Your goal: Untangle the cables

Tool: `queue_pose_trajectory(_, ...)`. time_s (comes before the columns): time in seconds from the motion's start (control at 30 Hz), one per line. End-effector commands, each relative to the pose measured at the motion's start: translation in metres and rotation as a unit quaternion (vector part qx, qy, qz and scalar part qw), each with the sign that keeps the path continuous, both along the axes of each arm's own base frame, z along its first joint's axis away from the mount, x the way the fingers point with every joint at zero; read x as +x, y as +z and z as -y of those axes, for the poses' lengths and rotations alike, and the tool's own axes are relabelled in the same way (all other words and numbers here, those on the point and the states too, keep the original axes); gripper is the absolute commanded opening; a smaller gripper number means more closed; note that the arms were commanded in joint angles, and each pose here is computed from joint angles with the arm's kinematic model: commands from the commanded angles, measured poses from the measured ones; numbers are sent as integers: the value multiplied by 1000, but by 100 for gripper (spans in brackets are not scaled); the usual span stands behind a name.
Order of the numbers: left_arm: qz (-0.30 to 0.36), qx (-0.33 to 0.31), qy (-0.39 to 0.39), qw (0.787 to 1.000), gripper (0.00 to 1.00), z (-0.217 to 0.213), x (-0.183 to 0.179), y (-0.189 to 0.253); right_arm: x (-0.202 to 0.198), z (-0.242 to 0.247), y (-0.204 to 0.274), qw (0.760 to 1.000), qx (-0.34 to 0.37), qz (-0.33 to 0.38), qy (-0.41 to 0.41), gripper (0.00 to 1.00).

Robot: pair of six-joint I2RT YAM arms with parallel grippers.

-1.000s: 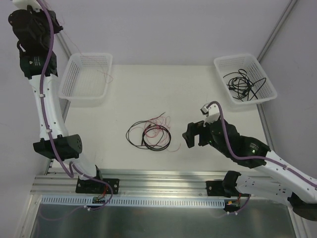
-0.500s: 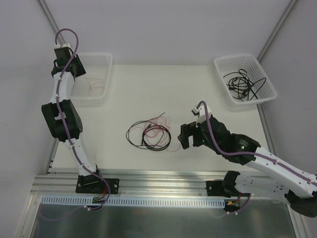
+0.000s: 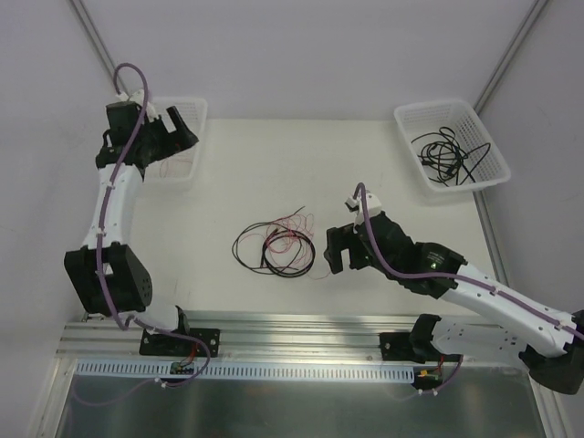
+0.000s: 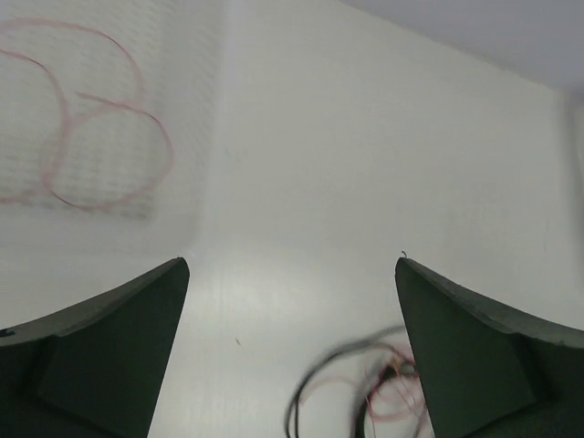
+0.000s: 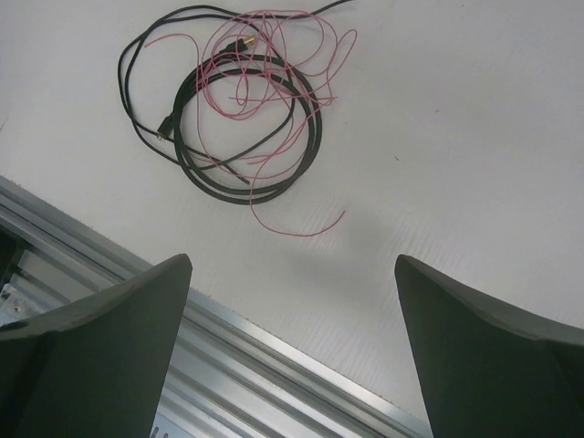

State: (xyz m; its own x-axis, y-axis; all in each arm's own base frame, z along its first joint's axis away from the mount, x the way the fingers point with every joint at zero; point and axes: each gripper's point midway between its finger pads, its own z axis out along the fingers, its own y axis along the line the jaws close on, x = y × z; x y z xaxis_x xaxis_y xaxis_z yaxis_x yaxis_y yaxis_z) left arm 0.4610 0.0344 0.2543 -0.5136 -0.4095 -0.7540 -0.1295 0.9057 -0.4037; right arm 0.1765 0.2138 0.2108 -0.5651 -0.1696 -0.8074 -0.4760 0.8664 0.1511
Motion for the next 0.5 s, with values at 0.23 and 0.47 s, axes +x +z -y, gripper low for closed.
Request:
queue_pose_trajectory(0.23, -98, 22, -269, 958, 94, 192, -148, -88, 7, -9, -38, 995, 42, -79, -47, 98)
queue_pose_trajectory(0.47, -93, 132, -418, 894, 85, 250, -178, -129, -1, -10, -56, 991, 54, -107, -52, 98)
